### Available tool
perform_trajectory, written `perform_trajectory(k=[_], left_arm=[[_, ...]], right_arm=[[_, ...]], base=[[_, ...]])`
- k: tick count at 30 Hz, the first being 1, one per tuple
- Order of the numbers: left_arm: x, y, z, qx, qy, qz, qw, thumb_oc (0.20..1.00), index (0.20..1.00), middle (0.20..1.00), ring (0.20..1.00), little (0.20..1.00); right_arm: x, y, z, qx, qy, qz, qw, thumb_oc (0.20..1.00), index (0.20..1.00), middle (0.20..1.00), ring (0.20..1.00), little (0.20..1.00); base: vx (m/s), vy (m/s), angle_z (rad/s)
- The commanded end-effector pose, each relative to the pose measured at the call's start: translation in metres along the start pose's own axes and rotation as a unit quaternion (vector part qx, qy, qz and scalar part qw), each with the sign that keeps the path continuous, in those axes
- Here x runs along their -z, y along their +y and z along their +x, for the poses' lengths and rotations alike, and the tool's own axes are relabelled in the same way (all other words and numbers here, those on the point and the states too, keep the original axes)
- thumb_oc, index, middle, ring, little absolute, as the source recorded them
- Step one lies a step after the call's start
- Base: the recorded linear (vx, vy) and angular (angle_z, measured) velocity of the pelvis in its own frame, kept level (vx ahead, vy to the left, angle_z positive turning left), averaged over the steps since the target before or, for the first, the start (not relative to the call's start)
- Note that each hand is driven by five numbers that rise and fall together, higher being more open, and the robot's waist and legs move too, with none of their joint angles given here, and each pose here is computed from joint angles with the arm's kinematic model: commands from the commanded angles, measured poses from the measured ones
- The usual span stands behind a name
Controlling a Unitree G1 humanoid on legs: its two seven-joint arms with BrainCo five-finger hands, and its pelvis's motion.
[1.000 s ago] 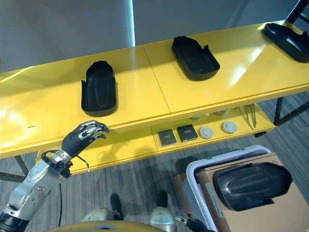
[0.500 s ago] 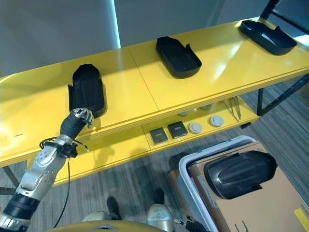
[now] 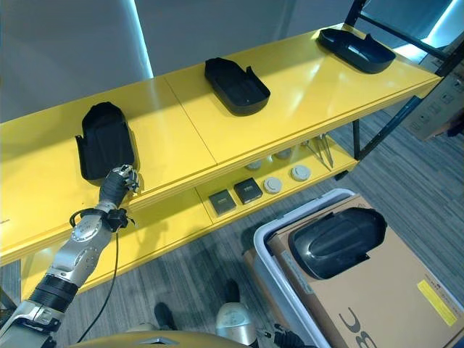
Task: Move parts from the plastic box to the shelf.
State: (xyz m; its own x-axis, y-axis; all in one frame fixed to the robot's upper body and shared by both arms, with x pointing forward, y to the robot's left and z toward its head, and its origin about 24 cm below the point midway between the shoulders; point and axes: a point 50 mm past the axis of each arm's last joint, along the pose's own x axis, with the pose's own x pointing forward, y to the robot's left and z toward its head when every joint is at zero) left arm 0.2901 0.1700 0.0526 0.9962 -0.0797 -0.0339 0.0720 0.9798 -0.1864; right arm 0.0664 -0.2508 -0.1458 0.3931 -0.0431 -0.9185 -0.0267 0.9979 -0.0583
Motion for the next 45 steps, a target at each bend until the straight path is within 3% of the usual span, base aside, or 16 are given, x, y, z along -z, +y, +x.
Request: perform_trajectory(k=[1, 12, 22, 23, 24, 30, 31, 32, 34, 36, 38, 42, 45], left_arm=[[-0.023, -0.002, 0.016, -0.006, -0.056, 0.036, 0.998, 0.200, 0.200, 0.200, 0.200, 0.200], [-0.012, 0.040, 0.036, -0.139, -0.010, 0.065, 0.988, 0.200, 0.200, 0.200, 0.200, 0.200], [-0.017, 0.029, 0.045, -0.118, -0.020, 0.059, 0.991, 0.200, 0.200, 0.200, 0.200, 0.200], [-0.019, 0.025, 0.045, -0.100, -0.031, 0.058, 0.993, 0.693, 0.693, 0.693, 0.693, 0.693], [-0.021, 0.021, 0.044, -0.089, -0.038, 0.056, 0.994, 1.000, 1.000, 1.000, 1.000, 1.000], [-0.048, 0.001, 0.032, -0.008, -0.116, 0.055, 0.992, 1.000, 1.000, 1.000, 1.000, 1.000], [-0.055, -0.003, 0.025, 0.014, -0.131, 0.052, 0.990, 1.000, 1.000, 1.000, 1.000, 1.000], [-0.065, -0.012, -0.002, 0.092, -0.159, 0.043, 0.982, 1.000, 1.000, 1.000, 1.000, 1.000], [-0.065, -0.013, -0.016, 0.120, -0.158, 0.034, 0.980, 1.000, 1.000, 1.000, 1.000, 1.000], [-0.051, -0.002, -0.041, 0.136, -0.121, 0.041, 0.982, 1.000, 1.000, 1.000, 1.000, 1.000], [-0.036, 0.005, -0.046, 0.134, -0.076, 0.009, 0.988, 1.000, 1.000, 1.000, 1.000, 1.000], [-0.010, 0.016, -0.055, 0.130, -0.028, 0.054, 0.990, 1.000, 1.000, 1.000, 1.000, 1.000], [0.006, 0.022, -0.069, 0.119, 0.010, 0.038, 0.992, 1.000, 1.000, 1.000, 1.000, 1.000]], right_arm=[[0.003, -0.003, -0.001, -0.004, 0.010, -0.030, 0.999, 1.000, 1.000, 1.000, 1.000, 1.000], [0.003, -0.006, -0.002, -0.009, 0.018, -0.058, 0.998, 1.000, 1.000, 1.000, 1.000, 1.000], [0.002, -0.004, -0.001, -0.013, 0.018, -0.063, 0.998, 1.000, 1.000, 1.000, 1.000, 1.000], [0.001, -0.004, 0.000, -0.013, 0.015, -0.062, 0.998, 1.000, 1.000, 1.000, 1.000, 1.000], [0.000, -0.004, 0.000, -0.013, 0.015, -0.061, 0.998, 1.000, 1.000, 1.000, 1.000, 1.000], [-0.001, -0.003, 0.001, -0.007, 0.009, -0.043, 0.999, 1.000, 1.000, 1.000, 1.000, 1.000], [-0.001, -0.004, 0.001, -0.005, 0.009, -0.038, 0.999, 1.000, 1.000, 1.000, 1.000, 1.000], [-0.003, -0.007, 0.002, 0.012, 0.010, -0.012, 1.000, 1.000, 1.000, 1.000, 1.000, 1.000], [-0.008, -0.010, 0.003, 0.019, 0.008, -0.008, 1.000, 1.000, 1.000, 1.000, 1.000, 1.000], [-0.018, -0.018, 0.003, 0.044, -0.001, 0.020, 0.999, 1.000, 1.000, 1.000, 1.000, 1.000], [-0.015, -0.021, 0.001, 0.055, -0.003, 0.043, 0.998, 1.000, 1.000, 1.000, 1.000, 1.000], [-0.006, -0.011, 0.001, 0.063, 0.005, 0.057, 0.996, 1.000, 1.000, 1.000, 1.000, 1.000], [0.003, -0.004, 0.002, 0.058, 0.010, 0.044, 0.997, 1.000, 1.000, 1.000, 1.000, 1.000]], base=[[0.00, 0.000, 0.00], [0.01, 0.004, 0.00], [0.01, -0.001, -0.02], [-0.04, -0.014, -0.02], [-0.04, -0.013, -0.03], [-0.04, -0.008, -0.02], [-0.13, 0.029, 0.01], [-0.15, 0.052, 0.01], [-0.14, 0.121, -0.33], [-0.15, 0.219, -0.92], [-0.12, 0.115, -2.00], [-0.11, 0.019, -0.86], [-0.17, 0.003, -1.31]])
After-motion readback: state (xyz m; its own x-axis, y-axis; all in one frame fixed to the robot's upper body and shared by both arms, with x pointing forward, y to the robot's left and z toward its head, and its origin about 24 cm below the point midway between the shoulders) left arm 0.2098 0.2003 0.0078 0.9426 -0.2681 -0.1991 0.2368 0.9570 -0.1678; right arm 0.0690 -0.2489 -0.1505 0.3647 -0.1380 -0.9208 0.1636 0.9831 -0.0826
